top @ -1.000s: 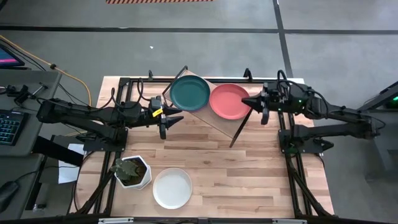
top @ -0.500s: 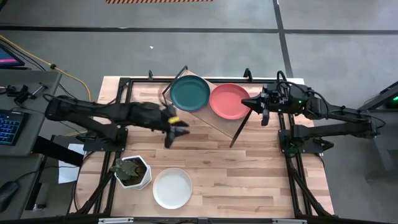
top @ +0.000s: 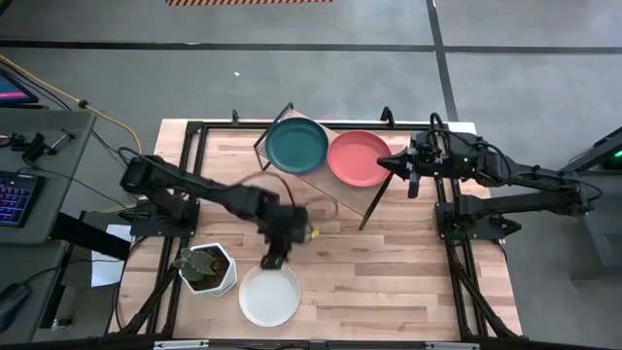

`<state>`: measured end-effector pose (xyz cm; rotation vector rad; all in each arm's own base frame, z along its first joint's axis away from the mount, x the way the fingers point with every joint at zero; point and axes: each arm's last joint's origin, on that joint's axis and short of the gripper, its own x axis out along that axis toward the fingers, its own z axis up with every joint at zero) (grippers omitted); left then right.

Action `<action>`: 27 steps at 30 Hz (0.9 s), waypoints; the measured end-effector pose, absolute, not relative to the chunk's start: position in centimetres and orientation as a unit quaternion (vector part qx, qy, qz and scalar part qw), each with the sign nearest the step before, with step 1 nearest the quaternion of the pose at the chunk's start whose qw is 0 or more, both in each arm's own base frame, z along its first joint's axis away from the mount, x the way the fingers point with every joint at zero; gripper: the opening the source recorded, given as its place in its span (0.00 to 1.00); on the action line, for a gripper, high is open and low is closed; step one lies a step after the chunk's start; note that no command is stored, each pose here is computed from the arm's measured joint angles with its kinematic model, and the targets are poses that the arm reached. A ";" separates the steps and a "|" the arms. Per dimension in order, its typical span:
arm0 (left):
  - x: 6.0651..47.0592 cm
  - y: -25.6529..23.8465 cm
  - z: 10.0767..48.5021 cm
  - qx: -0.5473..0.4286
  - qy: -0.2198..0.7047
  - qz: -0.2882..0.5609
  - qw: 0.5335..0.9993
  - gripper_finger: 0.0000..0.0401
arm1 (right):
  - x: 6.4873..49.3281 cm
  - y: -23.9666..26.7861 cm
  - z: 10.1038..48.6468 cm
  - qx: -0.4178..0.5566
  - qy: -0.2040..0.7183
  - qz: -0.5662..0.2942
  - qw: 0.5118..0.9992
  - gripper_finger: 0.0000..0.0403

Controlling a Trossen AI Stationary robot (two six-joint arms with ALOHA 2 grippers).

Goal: Place and stack plates onto a shelf
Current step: Stack the white plate on top of the green plate

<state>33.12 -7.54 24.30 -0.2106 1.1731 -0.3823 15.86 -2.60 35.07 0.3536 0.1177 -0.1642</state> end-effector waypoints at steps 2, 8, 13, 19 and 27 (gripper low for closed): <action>33.2 -8.8 22.9 -0.057 0.567 -0.204 0.796 0.37 | 15.8 -2.6 34.9 0.176 0.065 -0.083 0.979 0.00; 33.7 -11.5 18.8 0.087 0.600 -0.208 0.768 0.37 | 15.8 -2.6 34.7 0.178 0.077 -0.085 0.977 0.00; 33.9 -12.7 16.0 0.114 0.625 -0.218 0.741 0.37 | 15.8 -2.6 34.7 0.178 0.079 -0.085 0.977 0.00; 34.1 -13.1 14.0 0.111 0.649 -0.211 0.722 0.37 | 15.8 -2.6 34.6 0.179 0.082 -0.086 0.977 0.00; 34.2 -13.1 13.8 0.101 0.654 -0.196 0.724 0.27 | 15.8 -2.6 34.5 0.179 0.088 -0.087 0.976 0.00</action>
